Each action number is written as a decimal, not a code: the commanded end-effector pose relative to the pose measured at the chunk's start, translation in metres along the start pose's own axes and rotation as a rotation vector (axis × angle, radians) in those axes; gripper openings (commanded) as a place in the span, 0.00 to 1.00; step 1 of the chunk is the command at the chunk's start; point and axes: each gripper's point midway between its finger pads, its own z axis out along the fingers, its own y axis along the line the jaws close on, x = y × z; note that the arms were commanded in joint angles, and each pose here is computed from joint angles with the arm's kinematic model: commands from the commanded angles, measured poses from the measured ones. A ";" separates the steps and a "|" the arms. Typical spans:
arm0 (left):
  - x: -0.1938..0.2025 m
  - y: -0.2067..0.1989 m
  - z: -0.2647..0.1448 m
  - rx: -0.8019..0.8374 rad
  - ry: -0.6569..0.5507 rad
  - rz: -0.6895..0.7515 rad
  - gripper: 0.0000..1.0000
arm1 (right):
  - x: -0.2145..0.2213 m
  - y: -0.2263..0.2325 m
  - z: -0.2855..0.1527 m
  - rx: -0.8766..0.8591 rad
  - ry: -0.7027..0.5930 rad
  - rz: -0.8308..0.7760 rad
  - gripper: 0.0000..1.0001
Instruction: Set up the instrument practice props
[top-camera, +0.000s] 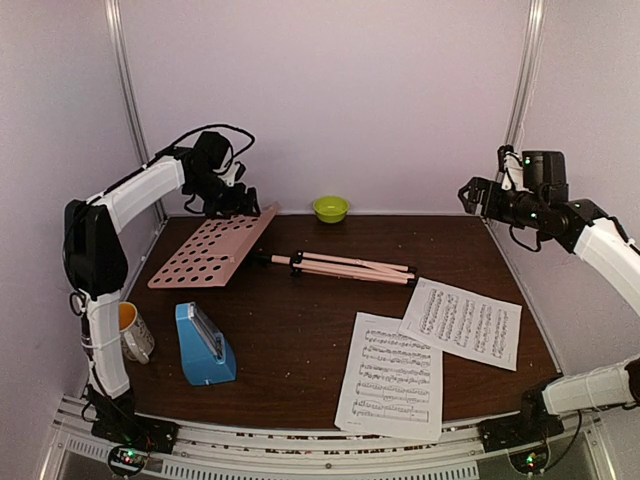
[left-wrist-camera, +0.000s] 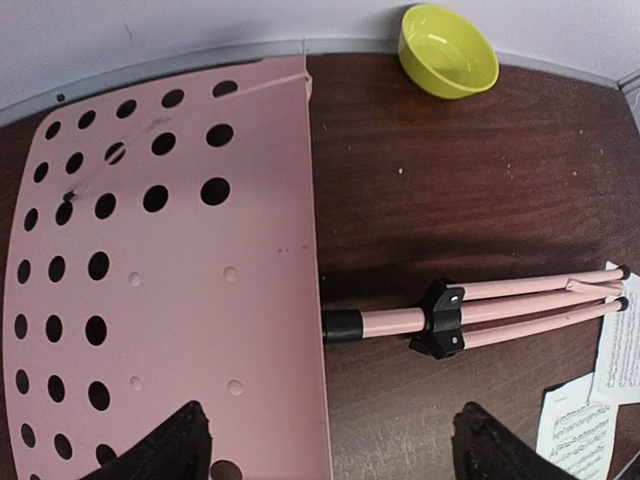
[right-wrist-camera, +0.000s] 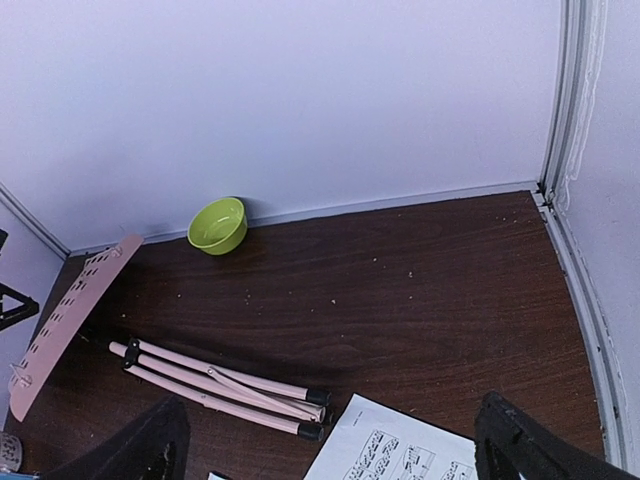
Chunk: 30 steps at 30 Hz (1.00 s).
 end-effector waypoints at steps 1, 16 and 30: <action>0.011 -0.007 0.018 -0.003 0.052 -0.012 0.82 | 0.000 0.008 0.002 -0.044 0.020 0.031 1.00; 0.045 0.000 0.064 -0.052 0.180 0.016 0.31 | 0.011 0.013 0.008 -0.079 0.039 0.115 1.00; 0.024 0.009 0.050 -0.158 0.140 0.069 0.03 | 0.018 0.012 0.014 -0.070 0.061 0.130 1.00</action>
